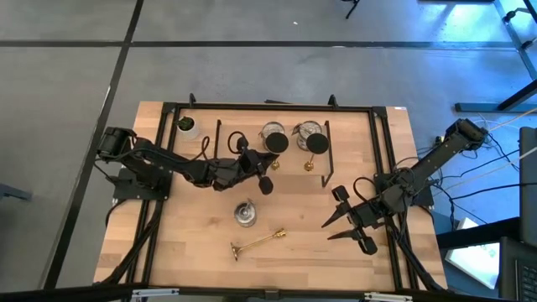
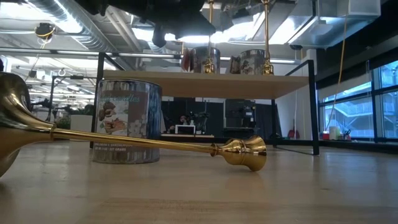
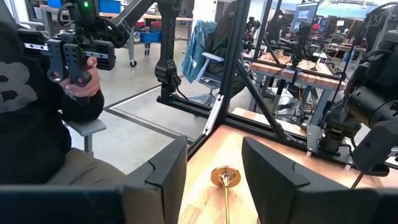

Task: Pick & Place candle stick holders
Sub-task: Put the right gold candle holder on the shelf

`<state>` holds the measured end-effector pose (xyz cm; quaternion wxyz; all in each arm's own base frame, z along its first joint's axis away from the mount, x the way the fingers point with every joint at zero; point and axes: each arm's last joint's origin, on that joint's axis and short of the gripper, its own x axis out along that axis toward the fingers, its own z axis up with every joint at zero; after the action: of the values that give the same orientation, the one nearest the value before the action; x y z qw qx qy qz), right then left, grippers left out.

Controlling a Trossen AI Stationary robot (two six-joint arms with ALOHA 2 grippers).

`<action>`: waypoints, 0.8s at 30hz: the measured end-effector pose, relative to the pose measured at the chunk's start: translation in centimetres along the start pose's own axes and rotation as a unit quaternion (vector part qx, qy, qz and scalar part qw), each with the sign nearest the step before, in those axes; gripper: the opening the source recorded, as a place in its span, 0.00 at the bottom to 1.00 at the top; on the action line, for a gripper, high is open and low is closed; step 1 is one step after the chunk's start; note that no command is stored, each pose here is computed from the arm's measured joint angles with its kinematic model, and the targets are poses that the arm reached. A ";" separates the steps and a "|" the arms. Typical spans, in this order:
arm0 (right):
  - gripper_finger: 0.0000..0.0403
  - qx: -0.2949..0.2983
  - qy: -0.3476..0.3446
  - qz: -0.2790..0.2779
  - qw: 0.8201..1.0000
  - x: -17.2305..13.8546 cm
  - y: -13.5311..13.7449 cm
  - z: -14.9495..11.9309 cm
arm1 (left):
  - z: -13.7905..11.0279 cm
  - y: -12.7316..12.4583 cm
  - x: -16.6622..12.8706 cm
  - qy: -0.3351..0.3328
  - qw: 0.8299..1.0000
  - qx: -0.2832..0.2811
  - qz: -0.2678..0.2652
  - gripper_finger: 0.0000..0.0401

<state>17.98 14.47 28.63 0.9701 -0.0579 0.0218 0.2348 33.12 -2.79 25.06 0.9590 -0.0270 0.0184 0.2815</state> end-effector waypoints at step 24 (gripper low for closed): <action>0.39 0.000 0.001 0.000 1.000 0.0 0.0 0.0 | 0.0 -0.1 -0.1 0.002 1.000 0.013 -0.004 0.09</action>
<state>17.97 14.48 28.62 0.9700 -0.0584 0.0223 0.2350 33.12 -2.91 25.03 0.9603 -0.0153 0.0239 0.2776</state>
